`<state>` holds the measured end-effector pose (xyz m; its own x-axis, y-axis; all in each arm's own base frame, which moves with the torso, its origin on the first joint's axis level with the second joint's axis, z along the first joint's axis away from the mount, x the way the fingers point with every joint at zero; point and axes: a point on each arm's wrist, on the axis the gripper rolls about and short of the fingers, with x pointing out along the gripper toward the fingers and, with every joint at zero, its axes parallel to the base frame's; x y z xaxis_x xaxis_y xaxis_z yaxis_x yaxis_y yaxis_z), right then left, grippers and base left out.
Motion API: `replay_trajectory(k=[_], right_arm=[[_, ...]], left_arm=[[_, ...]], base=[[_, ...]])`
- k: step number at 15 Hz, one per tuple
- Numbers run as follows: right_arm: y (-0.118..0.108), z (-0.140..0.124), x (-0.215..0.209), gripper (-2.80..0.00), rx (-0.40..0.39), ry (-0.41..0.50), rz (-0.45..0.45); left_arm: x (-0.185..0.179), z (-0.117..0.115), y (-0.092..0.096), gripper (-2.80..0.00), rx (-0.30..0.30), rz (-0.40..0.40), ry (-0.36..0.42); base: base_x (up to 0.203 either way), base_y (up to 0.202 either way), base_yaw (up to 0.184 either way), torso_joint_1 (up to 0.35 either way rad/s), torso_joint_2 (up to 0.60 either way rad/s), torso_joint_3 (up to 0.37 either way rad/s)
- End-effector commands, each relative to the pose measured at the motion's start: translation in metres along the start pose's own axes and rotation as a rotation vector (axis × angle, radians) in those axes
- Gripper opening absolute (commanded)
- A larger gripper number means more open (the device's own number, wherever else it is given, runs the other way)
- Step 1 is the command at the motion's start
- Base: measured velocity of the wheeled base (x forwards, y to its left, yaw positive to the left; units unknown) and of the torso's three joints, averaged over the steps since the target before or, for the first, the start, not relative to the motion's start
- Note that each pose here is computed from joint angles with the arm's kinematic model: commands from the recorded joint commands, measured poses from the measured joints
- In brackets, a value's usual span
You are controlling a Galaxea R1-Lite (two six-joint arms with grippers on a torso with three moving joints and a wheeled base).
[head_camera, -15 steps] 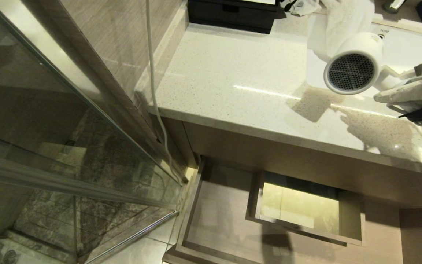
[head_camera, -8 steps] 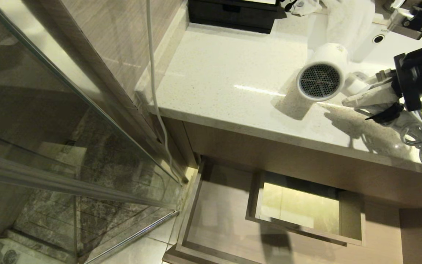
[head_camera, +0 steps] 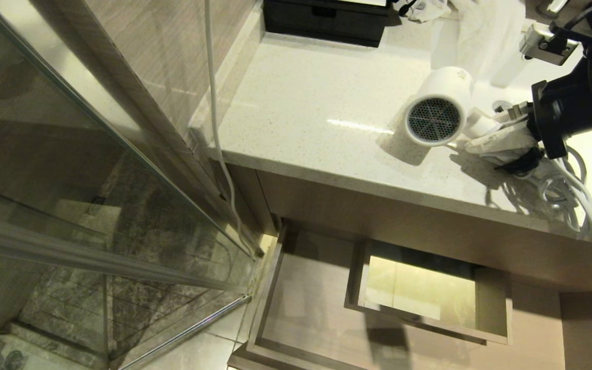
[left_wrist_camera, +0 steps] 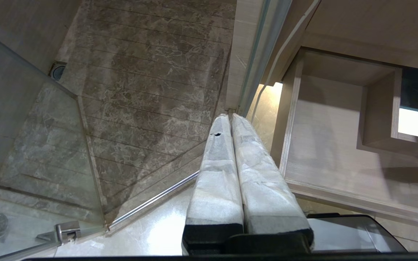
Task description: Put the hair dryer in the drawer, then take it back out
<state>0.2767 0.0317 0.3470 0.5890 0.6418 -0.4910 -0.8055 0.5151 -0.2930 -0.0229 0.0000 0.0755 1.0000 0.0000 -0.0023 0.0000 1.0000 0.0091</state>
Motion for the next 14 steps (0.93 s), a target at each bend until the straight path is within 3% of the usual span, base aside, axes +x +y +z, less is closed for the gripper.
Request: replay_trajectory(k=[1,14], right_arm=[[0.0009,-0.0002,0.0004,-2.80,-0.030,0.000,0.009],[0.0017,-0.0006,-0.0005,-2.80,-0.063,-0.001,0.018]], left_arm=[[0.0000,-0.0002,0.0000,-2.80,0.000,0.000,0.000],[-0.0001,0.0001,0.0000,-2.80,0.000,0.000,-0.001]], base=[[0.000,0.000,0.000,0.000,0.00,0.000],[0.000,0.000,0.000,0.000,0.00,0.000]])
